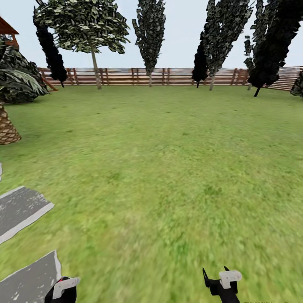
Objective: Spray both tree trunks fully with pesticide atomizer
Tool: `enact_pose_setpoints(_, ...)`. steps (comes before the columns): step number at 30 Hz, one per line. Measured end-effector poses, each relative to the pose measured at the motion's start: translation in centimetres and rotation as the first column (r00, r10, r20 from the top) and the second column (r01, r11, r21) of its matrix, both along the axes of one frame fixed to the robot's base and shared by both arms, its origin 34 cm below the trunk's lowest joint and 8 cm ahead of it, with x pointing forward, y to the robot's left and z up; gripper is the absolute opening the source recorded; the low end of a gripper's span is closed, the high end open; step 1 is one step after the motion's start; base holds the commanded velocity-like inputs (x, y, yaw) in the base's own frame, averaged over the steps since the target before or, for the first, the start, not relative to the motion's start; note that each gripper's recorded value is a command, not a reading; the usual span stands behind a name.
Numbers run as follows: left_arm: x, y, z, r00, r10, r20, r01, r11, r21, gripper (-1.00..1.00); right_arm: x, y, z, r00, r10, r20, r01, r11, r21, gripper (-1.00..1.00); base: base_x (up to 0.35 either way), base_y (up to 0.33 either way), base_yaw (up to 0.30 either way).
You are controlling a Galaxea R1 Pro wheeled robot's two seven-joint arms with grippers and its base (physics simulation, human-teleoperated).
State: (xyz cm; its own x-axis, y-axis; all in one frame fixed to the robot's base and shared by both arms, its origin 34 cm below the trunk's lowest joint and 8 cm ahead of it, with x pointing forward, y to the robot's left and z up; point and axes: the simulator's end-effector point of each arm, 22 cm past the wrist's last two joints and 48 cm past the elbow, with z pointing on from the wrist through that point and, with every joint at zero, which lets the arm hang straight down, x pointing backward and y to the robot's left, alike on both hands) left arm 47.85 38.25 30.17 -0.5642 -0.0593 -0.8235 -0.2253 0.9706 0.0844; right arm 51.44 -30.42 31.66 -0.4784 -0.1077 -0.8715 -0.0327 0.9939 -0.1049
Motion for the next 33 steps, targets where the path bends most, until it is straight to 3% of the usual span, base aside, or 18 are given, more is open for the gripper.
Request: enact_pose_setpoints(33, 0.04, 0.00, 0.02, 1.000, 0.000, 0.001, 0.000, 1.000, 0.000, -1.00, 0.00, 0.11, -0.01, 1.000, 0.000, 0.000, 0.000, 1.000, 0.002, 1.00, 0.181, -0.222, -0.300)
